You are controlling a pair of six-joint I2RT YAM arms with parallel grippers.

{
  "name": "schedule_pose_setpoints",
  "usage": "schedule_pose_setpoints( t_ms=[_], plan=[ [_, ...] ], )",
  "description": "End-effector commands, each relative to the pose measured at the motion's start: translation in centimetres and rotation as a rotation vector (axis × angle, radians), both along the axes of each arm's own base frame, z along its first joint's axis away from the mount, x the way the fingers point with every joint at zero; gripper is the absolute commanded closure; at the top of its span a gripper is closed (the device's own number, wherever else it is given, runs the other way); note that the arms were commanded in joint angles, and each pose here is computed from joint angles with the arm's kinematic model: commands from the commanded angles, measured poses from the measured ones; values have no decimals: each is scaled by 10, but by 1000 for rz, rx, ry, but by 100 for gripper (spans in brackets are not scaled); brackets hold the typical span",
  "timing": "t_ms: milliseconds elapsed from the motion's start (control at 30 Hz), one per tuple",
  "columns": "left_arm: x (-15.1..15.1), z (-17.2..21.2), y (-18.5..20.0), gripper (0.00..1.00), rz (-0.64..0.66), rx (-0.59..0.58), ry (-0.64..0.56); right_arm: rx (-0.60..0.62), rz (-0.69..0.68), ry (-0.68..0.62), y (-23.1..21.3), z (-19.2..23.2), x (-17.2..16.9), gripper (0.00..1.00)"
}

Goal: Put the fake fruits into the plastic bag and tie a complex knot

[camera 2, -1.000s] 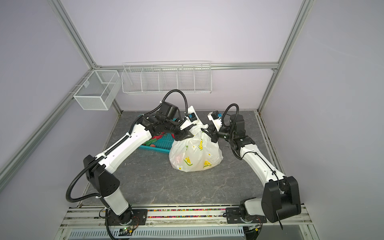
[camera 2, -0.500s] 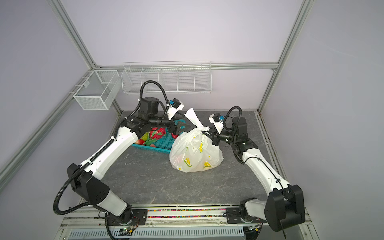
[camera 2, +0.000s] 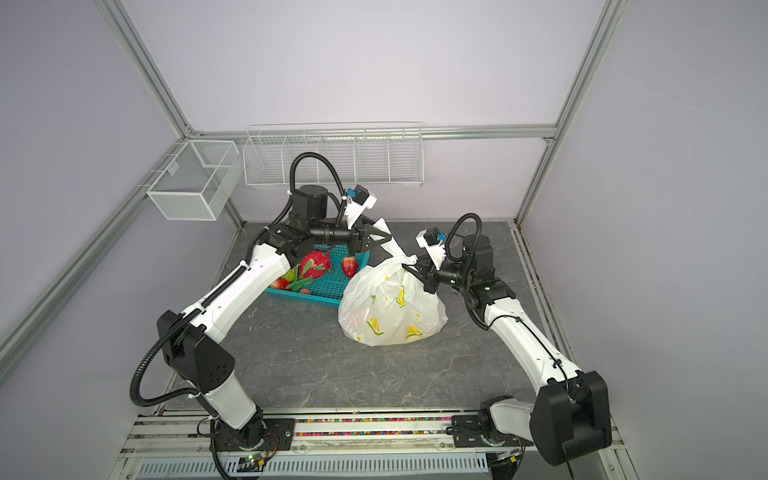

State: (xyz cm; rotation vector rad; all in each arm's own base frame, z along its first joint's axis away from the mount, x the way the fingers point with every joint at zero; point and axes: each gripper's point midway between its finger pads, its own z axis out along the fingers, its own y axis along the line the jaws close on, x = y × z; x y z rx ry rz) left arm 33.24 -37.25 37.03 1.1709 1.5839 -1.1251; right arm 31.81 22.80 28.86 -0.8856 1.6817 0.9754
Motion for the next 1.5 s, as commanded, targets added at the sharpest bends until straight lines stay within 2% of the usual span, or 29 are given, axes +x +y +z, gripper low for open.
schedule_pose_setpoints(
  t_ms=[0,133,233,367,500,667,800,833,900,967,1033,1133,1267,1333,1467],
  plan=[
    [-7,4,1,89,-4,-14,-57,-18,-79,122,0,-12,11,93],
    [-18,-13,5,97,32,13,-161,18,-201,253,-3,-17,26,93],
    [-18,-34,12,98,81,47,-224,39,-252,332,-2,-21,30,93],
    [-18,-46,19,98,138,34,-275,50,-307,401,-3,-27,35,93],
    [-23,-66,15,98,160,83,-333,70,-309,432,4,-26,38,93],
    [-4,-72,13,96,267,109,-302,51,-301,427,11,-27,38,93],
    [2,-56,12,95,329,57,-232,9,-321,417,8,-33,39,93],
    [0,-55,12,95,323,49,-222,-3,-327,415,7,-35,40,93],
    [-9,-52,10,86,294,32,-225,-15,-349,404,3,-34,41,93],
    [-15,-52,9,82,284,26,-250,-9,-341,399,4,-30,39,93],
    [-17,-52,10,82,284,17,-262,-5,-331,392,5,-26,38,93],
    [-21,-53,7,90,256,26,-258,-7,-336,392,4,-24,38,93],
    [-34,-52,3,89,204,7,-264,0,-345,404,4,-23,40,94],
    [-41,-54,0,84,188,4,-272,4,-349,407,4,-21,40,93],
    [-44,-66,-3,83,196,28,-275,7,-340,405,5,-17,39,93]
  ],
)
